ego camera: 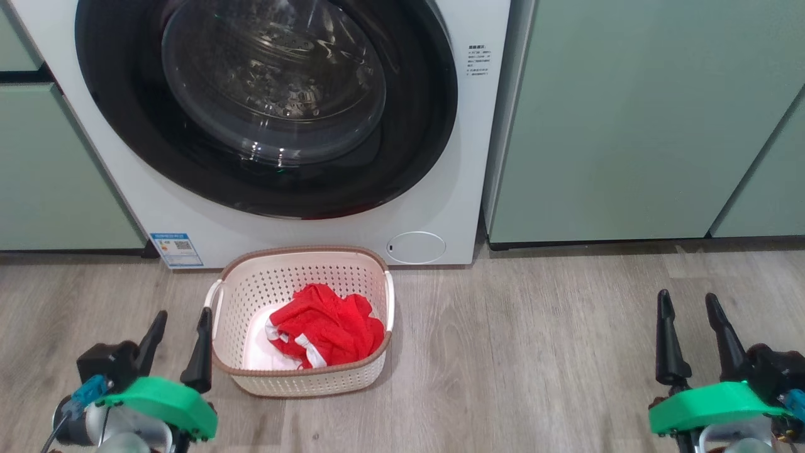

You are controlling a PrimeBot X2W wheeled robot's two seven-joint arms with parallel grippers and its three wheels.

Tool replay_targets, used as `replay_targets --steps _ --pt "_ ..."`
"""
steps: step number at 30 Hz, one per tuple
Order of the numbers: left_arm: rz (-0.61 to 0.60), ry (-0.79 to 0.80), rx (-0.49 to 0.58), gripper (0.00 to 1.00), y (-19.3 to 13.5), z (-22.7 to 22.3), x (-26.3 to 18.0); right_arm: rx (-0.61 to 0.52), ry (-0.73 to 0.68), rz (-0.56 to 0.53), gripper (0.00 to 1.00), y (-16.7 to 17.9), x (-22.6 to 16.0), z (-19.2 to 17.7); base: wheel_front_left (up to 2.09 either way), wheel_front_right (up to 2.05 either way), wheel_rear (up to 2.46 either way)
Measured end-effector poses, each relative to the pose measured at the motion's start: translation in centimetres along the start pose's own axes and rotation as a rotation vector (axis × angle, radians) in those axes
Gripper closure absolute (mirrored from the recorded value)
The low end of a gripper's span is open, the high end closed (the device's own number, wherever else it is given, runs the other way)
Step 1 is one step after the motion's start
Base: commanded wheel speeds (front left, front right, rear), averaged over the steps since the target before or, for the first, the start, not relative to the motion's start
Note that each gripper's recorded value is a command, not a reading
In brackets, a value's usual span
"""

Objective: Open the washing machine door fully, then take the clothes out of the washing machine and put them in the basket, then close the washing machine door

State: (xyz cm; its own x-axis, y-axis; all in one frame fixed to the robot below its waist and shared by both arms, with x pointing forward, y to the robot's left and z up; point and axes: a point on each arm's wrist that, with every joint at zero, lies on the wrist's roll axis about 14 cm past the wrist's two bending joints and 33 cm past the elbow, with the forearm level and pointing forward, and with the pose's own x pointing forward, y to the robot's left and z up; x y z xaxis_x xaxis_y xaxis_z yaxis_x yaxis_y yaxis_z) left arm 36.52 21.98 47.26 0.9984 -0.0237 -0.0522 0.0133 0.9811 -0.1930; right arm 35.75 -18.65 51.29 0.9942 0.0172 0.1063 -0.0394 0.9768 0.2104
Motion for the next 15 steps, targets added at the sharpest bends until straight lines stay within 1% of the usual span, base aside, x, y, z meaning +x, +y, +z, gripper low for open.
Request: replay_targets --steps 15 --pt "-0.005 0.005 -0.006 0.0 -0.45 -0.28 0.08 0.002 0.004 -0.002 0.0 -0.04 -0.05 -0.15 0.0 0.0 0.0"
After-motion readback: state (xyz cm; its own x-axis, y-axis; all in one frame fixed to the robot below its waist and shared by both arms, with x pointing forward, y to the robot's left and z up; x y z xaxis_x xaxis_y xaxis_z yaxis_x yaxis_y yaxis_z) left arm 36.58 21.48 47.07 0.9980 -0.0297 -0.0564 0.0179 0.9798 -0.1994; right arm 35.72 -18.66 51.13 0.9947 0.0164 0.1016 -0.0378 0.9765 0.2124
